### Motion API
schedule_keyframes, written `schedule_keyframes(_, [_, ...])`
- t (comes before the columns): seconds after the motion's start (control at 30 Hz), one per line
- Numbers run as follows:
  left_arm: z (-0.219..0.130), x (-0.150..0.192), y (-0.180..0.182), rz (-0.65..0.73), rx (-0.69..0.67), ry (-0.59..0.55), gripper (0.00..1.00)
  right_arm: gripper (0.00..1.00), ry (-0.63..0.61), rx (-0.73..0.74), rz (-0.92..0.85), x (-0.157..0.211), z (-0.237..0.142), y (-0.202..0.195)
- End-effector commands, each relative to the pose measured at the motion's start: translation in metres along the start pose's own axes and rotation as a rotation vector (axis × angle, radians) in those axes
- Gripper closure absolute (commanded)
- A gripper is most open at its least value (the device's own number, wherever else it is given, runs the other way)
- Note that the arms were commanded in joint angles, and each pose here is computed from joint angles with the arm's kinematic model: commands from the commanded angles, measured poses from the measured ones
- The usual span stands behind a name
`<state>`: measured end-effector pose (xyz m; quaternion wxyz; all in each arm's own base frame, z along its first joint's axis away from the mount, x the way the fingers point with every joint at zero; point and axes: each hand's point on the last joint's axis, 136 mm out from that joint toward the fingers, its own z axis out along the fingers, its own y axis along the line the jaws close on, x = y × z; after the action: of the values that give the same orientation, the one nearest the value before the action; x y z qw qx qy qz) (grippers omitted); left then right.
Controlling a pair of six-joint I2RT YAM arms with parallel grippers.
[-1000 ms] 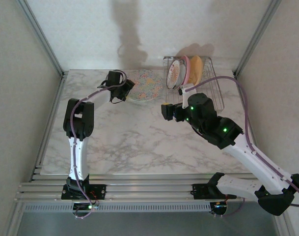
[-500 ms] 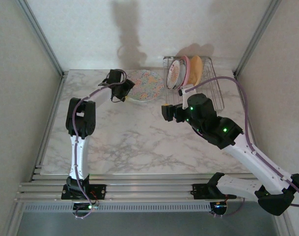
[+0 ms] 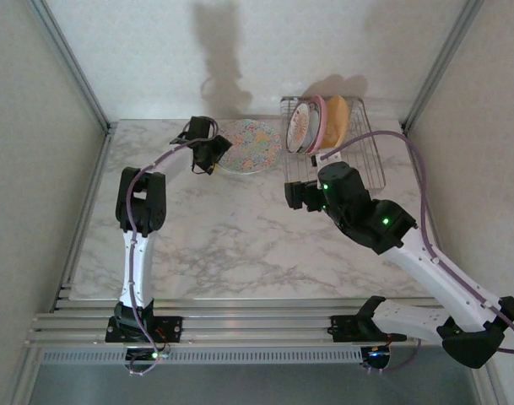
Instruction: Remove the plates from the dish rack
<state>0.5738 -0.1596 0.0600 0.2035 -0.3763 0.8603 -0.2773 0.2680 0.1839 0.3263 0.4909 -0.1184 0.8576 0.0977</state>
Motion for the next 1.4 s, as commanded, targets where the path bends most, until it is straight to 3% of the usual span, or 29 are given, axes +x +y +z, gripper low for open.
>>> schedule_keyframes(0.0, [-0.015,-0.009,-0.011,0.035,-0.006,-0.044,0.18,0.01,-0.022,0.144,0.032,-0.015,-0.01,-0.033])
schedule_keyframes(0.2, [-0.053,-0.012,-0.028,0.068,0.011,-0.111,0.14,0.08,0.015,0.322,0.192,-0.038,-0.003,-0.111])
schedule_keyframes(0.4, [-0.124,0.006,-0.062,0.125,0.132,-0.191,0.13,0.19,0.062,0.384,0.253,-0.059,0.048,-0.156])
schedule_keyframes(0.7, [-0.247,0.097,-0.106,0.309,0.474,-0.167,0.16,0.35,0.138,0.37,0.253,-0.07,0.151,-0.185])
schedule_keyframes(0.87, [-0.299,0.137,-0.1,0.361,0.603,-0.141,0.17,0.42,0.172,0.401,0.244,-0.056,0.198,-0.199])
schedule_keyframes(0.97, [-0.324,0.151,-0.092,0.36,0.661,-0.138,0.18,0.5,0.197,0.421,0.257,-0.048,0.219,-0.208])
schedule_keyframes(1.07, [-0.345,0.158,-0.085,0.356,0.702,-0.15,0.18,0.52,0.206,0.421,0.258,-0.041,0.241,-0.213])
schedule_keyframes(1.37, [-0.367,0.16,-0.062,0.323,0.707,-0.166,0.19,0.57,0.231,0.43,0.25,-0.027,0.291,-0.222])
